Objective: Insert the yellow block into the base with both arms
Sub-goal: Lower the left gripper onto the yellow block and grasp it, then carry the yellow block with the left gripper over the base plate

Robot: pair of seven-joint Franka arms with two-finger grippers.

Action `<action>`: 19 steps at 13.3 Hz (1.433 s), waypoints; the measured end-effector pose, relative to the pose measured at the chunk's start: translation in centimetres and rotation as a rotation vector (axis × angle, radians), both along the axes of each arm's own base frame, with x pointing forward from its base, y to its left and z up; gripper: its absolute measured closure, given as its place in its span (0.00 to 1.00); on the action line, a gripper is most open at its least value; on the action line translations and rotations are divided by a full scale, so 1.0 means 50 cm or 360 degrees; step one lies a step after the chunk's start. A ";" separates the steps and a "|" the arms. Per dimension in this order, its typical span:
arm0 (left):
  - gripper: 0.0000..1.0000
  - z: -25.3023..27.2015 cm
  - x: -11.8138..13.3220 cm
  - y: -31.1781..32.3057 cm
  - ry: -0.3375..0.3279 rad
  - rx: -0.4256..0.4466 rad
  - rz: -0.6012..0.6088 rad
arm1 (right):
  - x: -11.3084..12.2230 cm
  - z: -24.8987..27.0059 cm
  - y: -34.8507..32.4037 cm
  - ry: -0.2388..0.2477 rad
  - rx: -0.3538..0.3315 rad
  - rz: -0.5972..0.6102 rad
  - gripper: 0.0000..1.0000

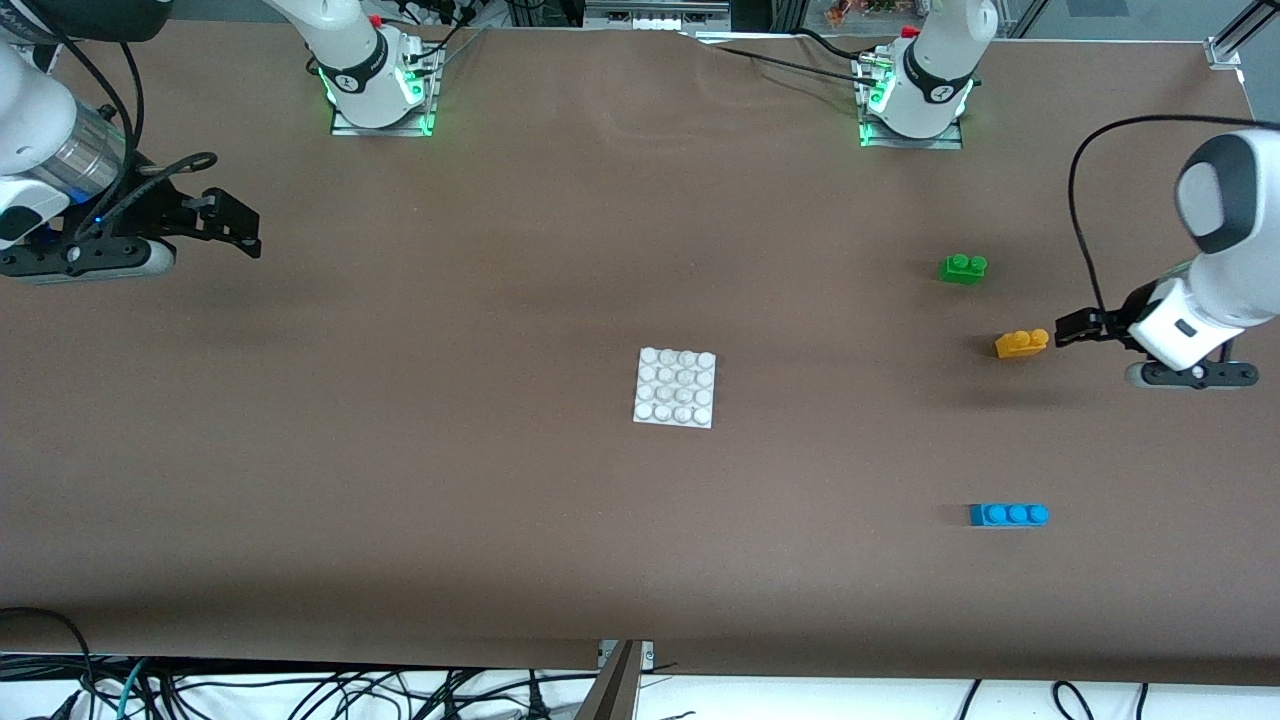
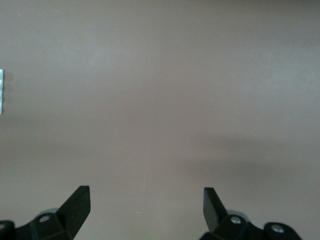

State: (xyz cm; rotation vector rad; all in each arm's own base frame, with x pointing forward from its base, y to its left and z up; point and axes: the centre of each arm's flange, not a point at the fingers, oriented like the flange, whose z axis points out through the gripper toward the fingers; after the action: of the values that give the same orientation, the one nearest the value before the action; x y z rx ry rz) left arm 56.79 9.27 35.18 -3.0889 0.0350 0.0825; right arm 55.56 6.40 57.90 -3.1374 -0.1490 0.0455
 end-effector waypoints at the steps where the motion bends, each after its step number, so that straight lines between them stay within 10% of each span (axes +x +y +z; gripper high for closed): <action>1: 0.00 -0.049 -0.021 -0.005 -0.0045 0.0020 -0.0028 | 0.001 -0.001 -0.002 0.0002 -0.0001 -0.0001 0.00; 19: 0.10 -0.376 -0.152 0.041 -0.0058 0.0023 -0.0032 | 0.022 0.007 -0.025 -0.0033 -0.0057 -0.0022 0.00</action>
State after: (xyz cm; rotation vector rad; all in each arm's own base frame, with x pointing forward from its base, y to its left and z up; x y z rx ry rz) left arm 49.21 11.34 16.40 -3.0741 0.0635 0.0251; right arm 56.64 5.16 58.27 -3.1753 -0.1282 0.0161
